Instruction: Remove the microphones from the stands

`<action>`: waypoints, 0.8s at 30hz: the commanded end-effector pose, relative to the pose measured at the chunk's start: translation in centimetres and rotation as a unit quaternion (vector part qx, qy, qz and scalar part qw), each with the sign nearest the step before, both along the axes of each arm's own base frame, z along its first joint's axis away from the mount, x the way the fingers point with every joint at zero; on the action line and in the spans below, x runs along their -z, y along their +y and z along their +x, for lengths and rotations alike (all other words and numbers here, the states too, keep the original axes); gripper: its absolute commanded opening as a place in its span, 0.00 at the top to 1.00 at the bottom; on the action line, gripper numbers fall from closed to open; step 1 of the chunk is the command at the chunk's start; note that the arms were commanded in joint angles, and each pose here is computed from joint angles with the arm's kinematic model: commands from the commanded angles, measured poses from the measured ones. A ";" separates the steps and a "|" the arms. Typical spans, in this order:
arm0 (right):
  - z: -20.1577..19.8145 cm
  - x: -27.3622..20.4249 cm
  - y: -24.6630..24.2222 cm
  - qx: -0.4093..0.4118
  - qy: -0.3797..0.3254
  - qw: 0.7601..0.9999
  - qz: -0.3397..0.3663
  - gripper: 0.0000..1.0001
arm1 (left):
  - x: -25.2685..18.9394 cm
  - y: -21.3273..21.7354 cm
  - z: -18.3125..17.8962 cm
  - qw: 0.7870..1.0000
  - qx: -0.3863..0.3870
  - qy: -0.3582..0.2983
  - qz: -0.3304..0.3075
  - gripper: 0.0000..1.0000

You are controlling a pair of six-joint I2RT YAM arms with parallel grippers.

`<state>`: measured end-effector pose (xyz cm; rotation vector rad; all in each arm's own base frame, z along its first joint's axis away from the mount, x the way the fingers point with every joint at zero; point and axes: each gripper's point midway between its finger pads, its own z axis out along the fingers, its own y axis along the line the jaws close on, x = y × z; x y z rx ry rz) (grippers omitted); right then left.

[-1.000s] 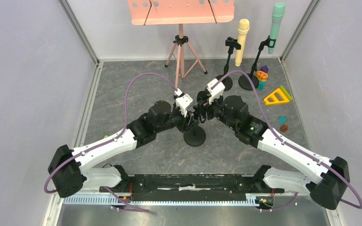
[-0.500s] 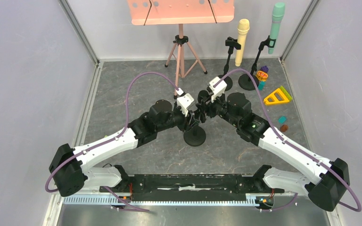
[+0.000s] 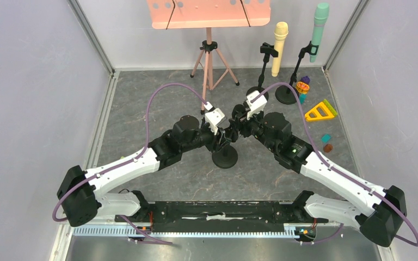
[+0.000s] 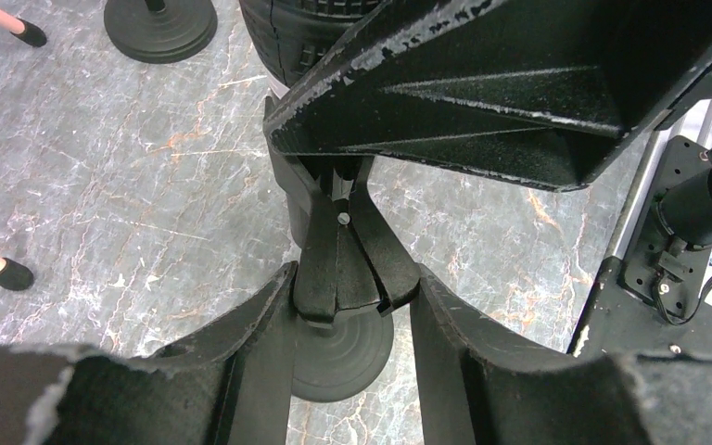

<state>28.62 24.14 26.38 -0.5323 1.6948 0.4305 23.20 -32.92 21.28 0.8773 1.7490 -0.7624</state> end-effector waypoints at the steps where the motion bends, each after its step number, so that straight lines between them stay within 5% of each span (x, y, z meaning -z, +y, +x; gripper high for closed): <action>1: 2.4 -1.6 -4.7 0.128 -0.037 0.991 -0.004 0.78 | 2.9 1.5 -0.4 0.998 -0.013 0.026 0.051 0.98; 16: 3.0 -1.6 -4.7 0.128 -0.029 0.991 -0.011 0.83 | 2.9 1.6 -0.7 0.998 -0.008 0.026 0.050 0.98; 20: 2.1 -1.7 -2.3 0.057 -0.026 0.998 0.002 0.83 | 2.4 1.5 -0.6 0.999 -0.014 0.024 0.036 0.59; 24: 1.3 -0.9 -0.9 0.016 -0.010 1.000 0.018 0.83 | 1.5 1.3 -0.4 0.999 -0.019 0.021 0.022 0.51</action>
